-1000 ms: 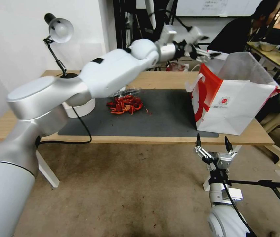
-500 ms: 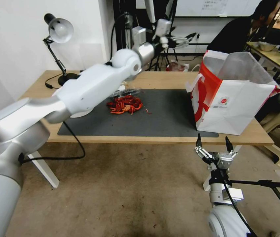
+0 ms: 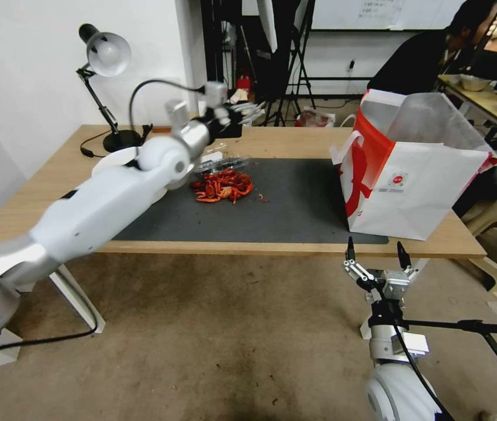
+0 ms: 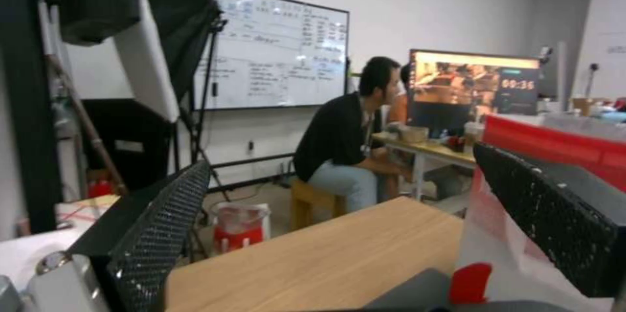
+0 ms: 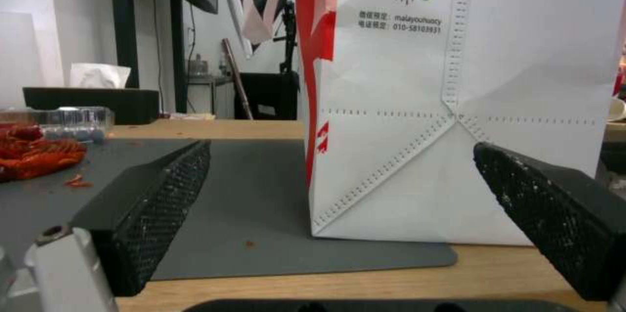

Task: Pick up the trash from the table and place it into the takeout bag.

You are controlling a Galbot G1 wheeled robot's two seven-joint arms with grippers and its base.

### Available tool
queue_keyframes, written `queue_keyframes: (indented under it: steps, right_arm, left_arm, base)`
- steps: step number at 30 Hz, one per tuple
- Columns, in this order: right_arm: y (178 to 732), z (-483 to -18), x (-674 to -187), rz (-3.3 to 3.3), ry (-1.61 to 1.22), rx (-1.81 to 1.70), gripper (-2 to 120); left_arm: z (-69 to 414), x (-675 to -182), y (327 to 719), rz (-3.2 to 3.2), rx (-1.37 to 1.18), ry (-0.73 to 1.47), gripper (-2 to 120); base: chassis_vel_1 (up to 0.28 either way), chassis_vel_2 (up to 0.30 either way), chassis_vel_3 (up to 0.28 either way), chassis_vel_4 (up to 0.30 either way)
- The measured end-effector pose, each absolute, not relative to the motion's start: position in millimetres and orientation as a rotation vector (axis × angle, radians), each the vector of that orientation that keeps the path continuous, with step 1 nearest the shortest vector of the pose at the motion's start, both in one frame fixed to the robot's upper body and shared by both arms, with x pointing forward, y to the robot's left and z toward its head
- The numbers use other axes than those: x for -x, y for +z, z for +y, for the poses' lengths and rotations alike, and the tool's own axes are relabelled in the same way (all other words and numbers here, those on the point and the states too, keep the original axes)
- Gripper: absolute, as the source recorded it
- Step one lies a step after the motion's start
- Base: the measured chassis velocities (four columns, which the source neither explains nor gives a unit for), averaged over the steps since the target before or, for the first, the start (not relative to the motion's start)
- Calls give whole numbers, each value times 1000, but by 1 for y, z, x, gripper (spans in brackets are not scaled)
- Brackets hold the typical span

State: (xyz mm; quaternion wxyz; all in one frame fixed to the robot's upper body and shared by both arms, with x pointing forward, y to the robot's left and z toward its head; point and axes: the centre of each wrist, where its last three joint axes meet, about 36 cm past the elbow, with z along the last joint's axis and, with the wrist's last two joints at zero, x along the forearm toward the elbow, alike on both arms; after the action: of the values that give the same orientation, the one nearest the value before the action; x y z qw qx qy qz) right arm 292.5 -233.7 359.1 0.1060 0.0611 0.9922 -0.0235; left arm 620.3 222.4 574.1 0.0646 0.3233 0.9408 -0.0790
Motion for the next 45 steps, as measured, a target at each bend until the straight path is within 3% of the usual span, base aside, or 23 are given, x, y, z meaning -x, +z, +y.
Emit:
queue_keyframes:
  steps: [24,45]
  right_arm:
    - [355,-226,-295,2930,-67,-142,100]
    - [353,-226,-288,2937,-71,-150,100]
  left_arm:
    - [324,-505,496,2966,-650,-180,100]
    - [315,-440,453,2940,-514,-62,100]
  base:
    - [0,0,0,0]
    - [0,0,0,0]
